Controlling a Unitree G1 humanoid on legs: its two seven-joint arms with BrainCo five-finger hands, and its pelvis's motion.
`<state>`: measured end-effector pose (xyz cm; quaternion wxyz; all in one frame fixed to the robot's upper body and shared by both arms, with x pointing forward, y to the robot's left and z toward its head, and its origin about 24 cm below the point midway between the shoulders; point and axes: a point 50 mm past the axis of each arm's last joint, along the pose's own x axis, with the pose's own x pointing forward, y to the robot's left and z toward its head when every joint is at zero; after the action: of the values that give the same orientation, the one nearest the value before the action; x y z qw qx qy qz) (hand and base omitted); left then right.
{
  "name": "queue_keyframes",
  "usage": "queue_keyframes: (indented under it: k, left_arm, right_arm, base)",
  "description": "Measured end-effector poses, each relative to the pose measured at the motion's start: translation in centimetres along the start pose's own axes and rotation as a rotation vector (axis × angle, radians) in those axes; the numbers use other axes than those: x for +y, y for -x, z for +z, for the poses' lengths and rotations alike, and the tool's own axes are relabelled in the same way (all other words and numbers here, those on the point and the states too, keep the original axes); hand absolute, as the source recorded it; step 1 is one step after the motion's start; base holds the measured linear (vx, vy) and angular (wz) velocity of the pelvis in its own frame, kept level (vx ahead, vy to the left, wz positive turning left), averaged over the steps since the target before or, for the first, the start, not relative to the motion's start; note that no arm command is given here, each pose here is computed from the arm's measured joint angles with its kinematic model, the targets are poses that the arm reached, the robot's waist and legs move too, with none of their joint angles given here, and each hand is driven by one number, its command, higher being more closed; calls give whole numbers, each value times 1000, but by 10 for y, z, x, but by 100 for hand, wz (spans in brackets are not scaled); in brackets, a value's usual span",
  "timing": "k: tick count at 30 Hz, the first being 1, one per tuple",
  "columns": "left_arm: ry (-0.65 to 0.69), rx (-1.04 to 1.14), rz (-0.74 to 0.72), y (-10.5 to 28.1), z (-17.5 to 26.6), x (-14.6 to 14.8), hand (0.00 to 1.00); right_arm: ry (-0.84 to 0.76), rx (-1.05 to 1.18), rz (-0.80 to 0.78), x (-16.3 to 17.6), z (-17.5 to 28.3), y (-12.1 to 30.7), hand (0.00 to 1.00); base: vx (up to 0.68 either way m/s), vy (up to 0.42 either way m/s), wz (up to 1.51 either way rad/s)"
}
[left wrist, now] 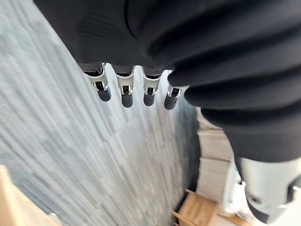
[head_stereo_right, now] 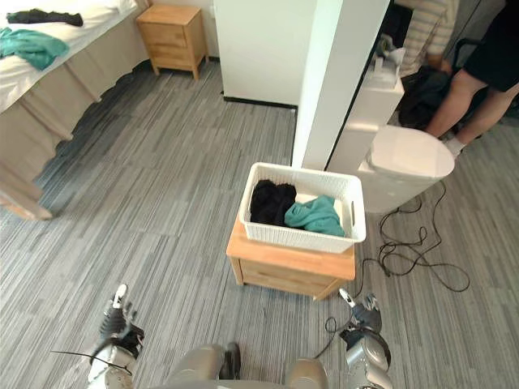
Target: Pick up the laundry basket with both hands and put the clothes into the washing machine.
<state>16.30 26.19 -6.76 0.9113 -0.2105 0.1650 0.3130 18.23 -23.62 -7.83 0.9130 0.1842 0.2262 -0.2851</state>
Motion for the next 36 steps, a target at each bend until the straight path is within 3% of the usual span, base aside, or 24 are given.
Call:
queue_keyframes:
  k: [6,11,16,19,22,26,36]
  left_arm:
    - [59,-157,-55,0,32,-29,0]
    - [71,-207,-56,9,39,-40,0]
    - [31,-309,-159,-2,71,-75,0]
    - [-84,-334,-194,-11,86,-86,0]
    - [-242,-375,-248,-21,101,-115,0]
    - [-362,-394,-254,-25,106,-127,0]
    - [-342,-574,-344,-24,178,-220,0]
  right_arm:
    - [-4,-177,41,14,39,2,0]
    - [34,-248,12,3,59,3,0]
    - [95,-326,7,-2,83,1,0]
    - [110,-351,40,8,96,-4,0]
    - [148,-412,31,11,118,-9,0]
    - [140,-408,45,20,123,-15,0]
    - [110,-555,155,66,165,-7,0]
  base:
    - [352,-61,9]
    - [337,-189,-6]
    - [211,-184,16]
    - [78,-99,17]
    - [-37,-6,43]
    - [-104,97,-13]
    - [-64,61,-26]
